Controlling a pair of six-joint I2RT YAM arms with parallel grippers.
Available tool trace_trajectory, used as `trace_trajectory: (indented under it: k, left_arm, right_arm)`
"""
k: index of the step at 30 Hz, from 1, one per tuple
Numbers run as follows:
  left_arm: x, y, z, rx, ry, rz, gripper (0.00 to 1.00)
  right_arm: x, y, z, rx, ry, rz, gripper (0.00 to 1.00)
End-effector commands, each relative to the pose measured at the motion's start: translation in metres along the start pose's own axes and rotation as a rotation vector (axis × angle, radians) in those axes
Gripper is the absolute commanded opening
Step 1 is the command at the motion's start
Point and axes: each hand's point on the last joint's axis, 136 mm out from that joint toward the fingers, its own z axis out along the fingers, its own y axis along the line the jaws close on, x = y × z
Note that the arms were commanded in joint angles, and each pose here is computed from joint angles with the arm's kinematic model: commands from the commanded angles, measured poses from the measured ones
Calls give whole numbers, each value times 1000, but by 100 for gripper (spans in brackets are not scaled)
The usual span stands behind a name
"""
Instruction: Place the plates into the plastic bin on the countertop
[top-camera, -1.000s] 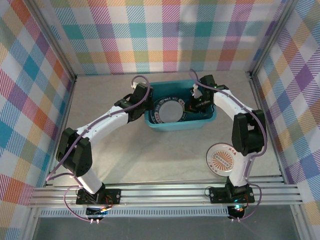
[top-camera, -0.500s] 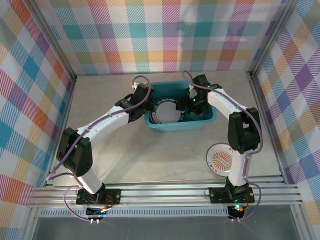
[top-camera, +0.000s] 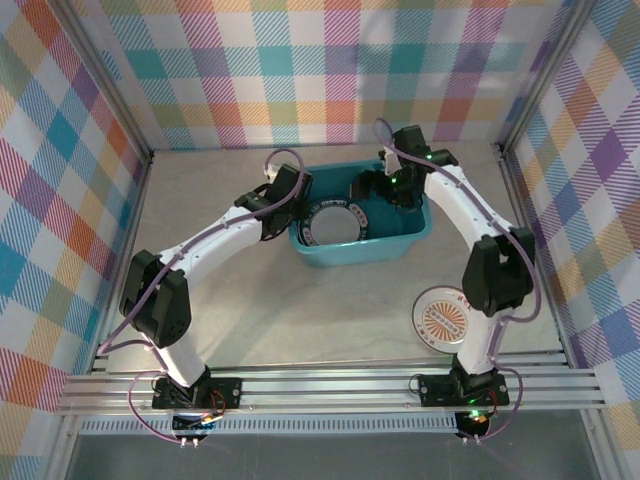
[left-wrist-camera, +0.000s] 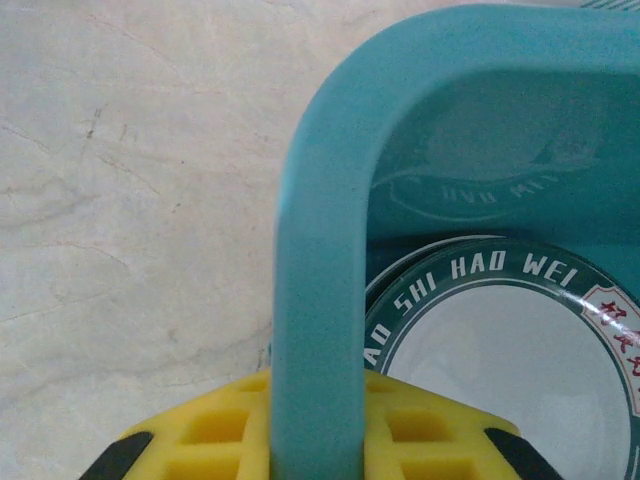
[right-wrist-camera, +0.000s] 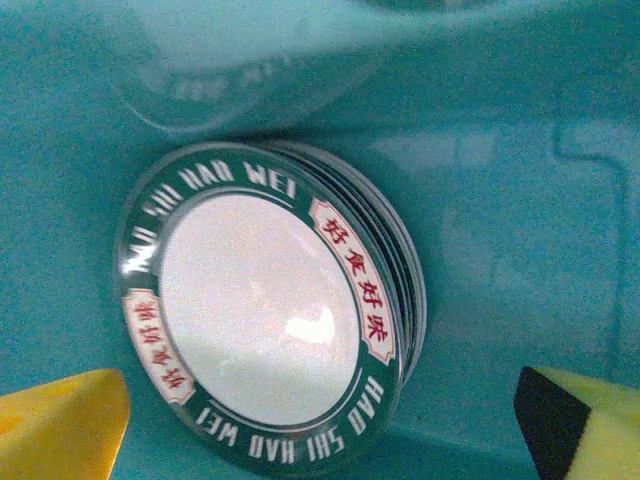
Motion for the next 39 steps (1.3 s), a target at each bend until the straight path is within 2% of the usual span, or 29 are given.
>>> trace_trajectory:
  k: [1,7,12,15,24,29,35,39]
  left_arm:
    - [-20,-13,-16,21,-25,11,15]
    - [-15,-8,-10,44,65,-9,15]
    - [-13,-11,-3,89,143,-43,17]
    - [-12,-18,-3,109,189,-37,20]
    - [-1,-20,-4,136,231,-56,24]
    - [-1,-21,-8,156,235,-65,32]
    - [-2,-22,-9,181,241,-75,43]
    - [-3,-22,-12,196,240,-87,49]
  right_arm:
    - [-7,-1,-66,31,-80,29,99]
    - [31,-64,-137,121,-151,245,99]
    - [101,-140,-148,213,-72,572,99]
    - [144,-166,-143,284,5,662,100]
    - [208,-187,-129,377,113,732,100]
    - [247,-199,-116,451,221,783,98]
    - [256,-210,-114,516,265,818,100]
    - [258,-210,-100,481,308,855,100]
